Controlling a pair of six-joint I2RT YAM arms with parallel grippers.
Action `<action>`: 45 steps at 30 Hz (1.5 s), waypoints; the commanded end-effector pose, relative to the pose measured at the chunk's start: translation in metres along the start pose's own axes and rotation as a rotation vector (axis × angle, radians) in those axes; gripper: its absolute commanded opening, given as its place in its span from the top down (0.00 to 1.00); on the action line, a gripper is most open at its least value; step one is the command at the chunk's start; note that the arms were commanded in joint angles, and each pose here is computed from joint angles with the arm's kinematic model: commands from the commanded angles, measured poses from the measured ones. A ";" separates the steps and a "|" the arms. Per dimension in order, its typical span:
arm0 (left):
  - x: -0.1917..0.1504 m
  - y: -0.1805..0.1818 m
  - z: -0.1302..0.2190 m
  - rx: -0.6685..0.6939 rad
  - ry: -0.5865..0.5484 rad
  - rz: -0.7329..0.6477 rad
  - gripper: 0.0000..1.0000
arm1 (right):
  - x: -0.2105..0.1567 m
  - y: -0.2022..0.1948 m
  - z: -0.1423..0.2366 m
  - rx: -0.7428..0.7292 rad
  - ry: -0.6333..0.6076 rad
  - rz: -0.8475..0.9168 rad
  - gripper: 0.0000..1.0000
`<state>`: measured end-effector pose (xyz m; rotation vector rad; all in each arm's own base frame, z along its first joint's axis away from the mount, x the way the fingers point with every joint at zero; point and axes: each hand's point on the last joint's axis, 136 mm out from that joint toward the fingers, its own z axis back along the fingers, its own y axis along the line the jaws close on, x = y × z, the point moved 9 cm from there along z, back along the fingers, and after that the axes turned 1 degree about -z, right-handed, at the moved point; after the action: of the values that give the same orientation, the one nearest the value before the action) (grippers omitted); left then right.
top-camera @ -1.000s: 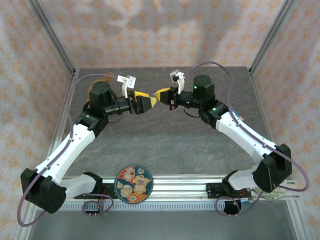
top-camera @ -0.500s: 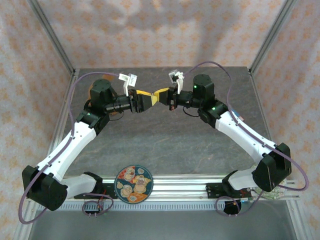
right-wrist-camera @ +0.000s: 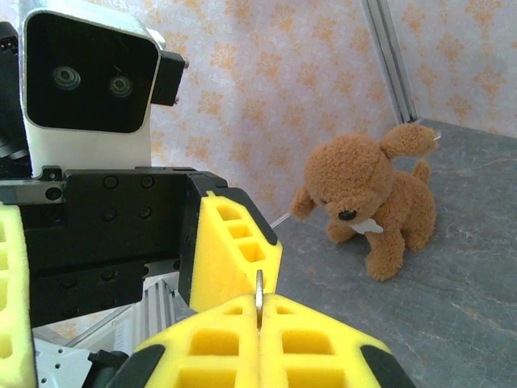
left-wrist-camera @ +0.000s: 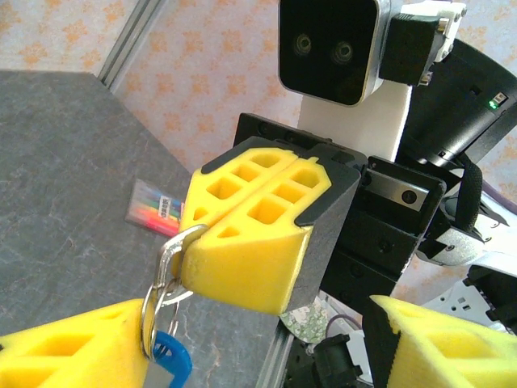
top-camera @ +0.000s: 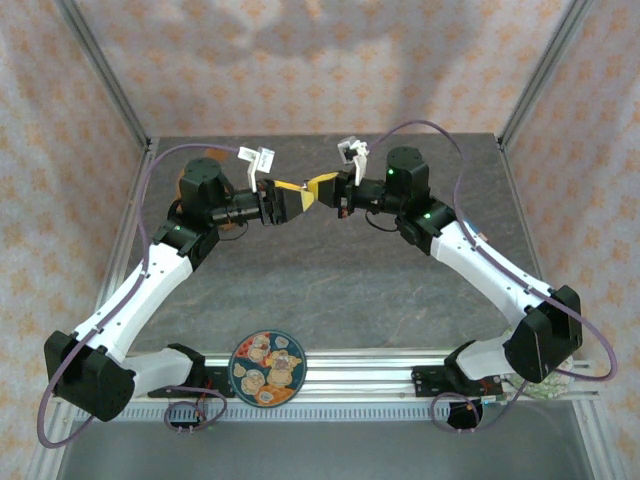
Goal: Remove the keys from the keyring
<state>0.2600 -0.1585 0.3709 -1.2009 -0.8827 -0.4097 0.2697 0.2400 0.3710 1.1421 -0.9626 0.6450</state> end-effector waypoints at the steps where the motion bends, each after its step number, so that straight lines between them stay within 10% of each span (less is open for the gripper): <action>1: 0.014 -0.012 0.003 -0.045 -0.028 -0.047 0.31 | 0.016 0.008 0.000 -0.001 -0.053 0.040 1.00; 30: 0.009 -0.009 0.006 0.020 -0.009 -0.064 0.39 | 0.018 0.017 0.002 -0.033 -0.060 0.071 1.00; 45: 0.013 -0.013 0.028 0.077 -0.089 -0.104 0.19 | 0.025 0.027 0.008 0.038 -0.097 0.072 1.00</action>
<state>0.2554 -0.1430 0.3781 -1.1096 -0.9541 -0.3952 0.2663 0.2439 0.3821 1.1177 -1.0151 0.6368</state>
